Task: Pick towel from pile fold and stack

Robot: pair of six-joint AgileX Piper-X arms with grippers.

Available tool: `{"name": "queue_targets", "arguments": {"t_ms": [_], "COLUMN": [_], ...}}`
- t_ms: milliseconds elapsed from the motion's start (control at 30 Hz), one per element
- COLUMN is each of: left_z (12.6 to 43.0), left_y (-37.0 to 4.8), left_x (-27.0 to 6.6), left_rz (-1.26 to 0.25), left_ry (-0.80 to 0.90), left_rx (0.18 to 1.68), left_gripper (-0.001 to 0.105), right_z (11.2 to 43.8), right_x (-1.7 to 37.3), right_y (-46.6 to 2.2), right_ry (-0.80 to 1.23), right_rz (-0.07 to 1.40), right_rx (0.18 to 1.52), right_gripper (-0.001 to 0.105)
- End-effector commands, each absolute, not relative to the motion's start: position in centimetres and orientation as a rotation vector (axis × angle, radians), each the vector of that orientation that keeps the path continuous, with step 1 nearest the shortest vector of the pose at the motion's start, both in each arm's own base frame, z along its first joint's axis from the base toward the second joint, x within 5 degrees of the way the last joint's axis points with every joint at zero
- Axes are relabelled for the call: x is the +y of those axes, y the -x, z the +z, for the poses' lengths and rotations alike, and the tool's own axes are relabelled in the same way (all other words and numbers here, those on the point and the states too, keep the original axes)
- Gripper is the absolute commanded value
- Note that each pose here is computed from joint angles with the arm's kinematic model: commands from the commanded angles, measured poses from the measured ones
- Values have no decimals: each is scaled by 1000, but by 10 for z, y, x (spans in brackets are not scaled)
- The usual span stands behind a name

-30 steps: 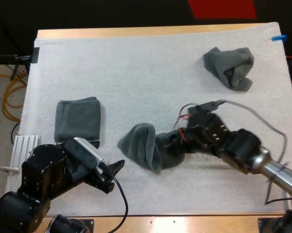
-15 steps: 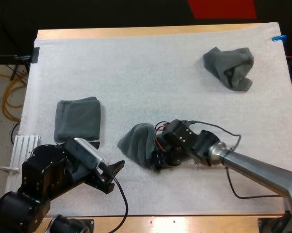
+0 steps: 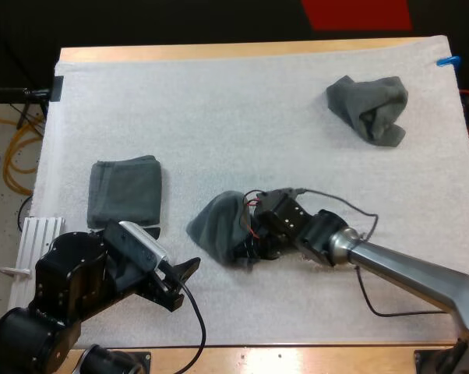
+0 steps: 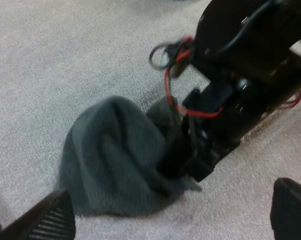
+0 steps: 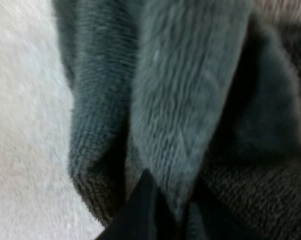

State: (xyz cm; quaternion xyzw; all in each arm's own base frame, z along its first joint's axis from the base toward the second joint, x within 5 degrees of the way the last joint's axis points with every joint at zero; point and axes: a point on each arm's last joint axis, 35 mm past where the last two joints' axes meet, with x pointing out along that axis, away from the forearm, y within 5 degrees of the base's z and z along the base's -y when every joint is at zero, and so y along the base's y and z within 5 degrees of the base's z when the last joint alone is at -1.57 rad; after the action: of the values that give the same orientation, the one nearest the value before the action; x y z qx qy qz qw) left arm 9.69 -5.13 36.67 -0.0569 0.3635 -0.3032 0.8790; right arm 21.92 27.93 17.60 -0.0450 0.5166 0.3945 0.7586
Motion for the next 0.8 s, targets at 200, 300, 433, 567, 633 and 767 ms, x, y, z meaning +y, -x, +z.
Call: {"name": "queue_targets", "arguments": {"t_ms": [200, 300, 433, 567, 633, 767], "left_z": [367, 367, 367, 368, 368, 368], "left_y": [-95, -95, -96, -96, -96, -96], "left_x": [-51, -51, -51, -51, -51, -51], "left_rz": [-627, -631, -634, -635, -635, -635], "left_ry": [115, 107, 100, 100, 100, 100], "left_rx": [756, 753, 748, 742, 742, 740], "left_gripper": [76, 76, 76, 76, 76, 76], "right_z": [260, 292, 317, 318, 311, 287], "right_x": [248, 222, 192, 178, 183, 206], "right_y": [-218, -219, -225, -233, -236, -239], "right_ry": [343, 487, 555, 494, 438, 308], "right_rz": [577, 323, 166, 223, 295, 482], "right_rx": [692, 540, 465, 505, 542, 646], "right_gripper": [1, 1, 1, 1, 1, 15]}}
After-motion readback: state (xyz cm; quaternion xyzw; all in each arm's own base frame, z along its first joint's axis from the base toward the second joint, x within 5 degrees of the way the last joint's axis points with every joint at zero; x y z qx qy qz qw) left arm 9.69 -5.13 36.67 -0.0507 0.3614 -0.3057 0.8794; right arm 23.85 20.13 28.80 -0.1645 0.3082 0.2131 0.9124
